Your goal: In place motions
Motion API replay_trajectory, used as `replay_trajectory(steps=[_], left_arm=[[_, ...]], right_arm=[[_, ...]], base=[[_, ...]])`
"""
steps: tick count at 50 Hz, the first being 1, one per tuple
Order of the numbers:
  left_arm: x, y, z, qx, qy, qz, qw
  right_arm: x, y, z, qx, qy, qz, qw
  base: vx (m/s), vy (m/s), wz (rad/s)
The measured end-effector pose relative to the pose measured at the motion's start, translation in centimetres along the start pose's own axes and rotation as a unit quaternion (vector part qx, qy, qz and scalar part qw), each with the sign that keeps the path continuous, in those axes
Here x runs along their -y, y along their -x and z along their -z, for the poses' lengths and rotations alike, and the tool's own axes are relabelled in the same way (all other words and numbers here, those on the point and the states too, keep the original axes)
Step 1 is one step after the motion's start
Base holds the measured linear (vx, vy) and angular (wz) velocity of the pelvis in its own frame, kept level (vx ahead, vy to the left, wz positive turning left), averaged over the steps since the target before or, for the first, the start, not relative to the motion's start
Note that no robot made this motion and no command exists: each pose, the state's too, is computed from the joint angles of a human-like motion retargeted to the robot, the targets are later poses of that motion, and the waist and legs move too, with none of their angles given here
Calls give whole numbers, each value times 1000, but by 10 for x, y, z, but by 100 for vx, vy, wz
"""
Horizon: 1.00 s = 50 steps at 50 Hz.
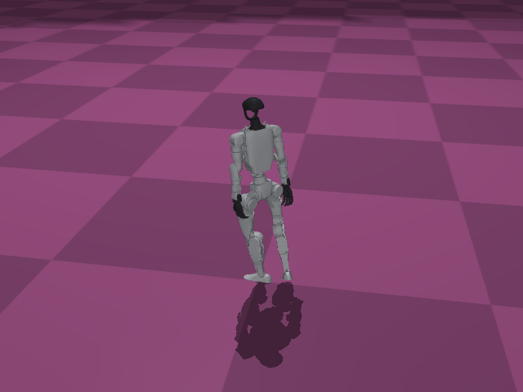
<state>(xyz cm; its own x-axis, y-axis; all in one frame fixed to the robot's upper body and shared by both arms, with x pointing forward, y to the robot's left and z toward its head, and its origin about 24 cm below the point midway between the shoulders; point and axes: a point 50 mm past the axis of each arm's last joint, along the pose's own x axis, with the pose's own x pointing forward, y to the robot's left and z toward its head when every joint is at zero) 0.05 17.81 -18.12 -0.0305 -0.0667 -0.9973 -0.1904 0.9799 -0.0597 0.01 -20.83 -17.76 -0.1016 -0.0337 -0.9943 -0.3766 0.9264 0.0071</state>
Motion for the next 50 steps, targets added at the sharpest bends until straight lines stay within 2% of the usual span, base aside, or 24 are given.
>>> replay_trajectory(steps=[5, 15, 35, 50], left_arm=[[-14, 3, 6, -19, -19, -17, 999], [-25, 5, 7, -26, -32, -27, 999], [-13, 3, 28, -56, 24, -23, 998], [0, 0, 8, -17, 18, -10, 1000]], right_arm=[[-9, -1, 3, -4, -4, -20, 1000], [-9, -1, -7, -5, 120, -10, 993], [-11, 8, -67, 108, 150, -9, 983], [-10, 0, -20, 13, 143, -23, 989]], base=[[19, -37, 146], [14, -26, 137], [0, -3, 48], [-14, 6, -61]])
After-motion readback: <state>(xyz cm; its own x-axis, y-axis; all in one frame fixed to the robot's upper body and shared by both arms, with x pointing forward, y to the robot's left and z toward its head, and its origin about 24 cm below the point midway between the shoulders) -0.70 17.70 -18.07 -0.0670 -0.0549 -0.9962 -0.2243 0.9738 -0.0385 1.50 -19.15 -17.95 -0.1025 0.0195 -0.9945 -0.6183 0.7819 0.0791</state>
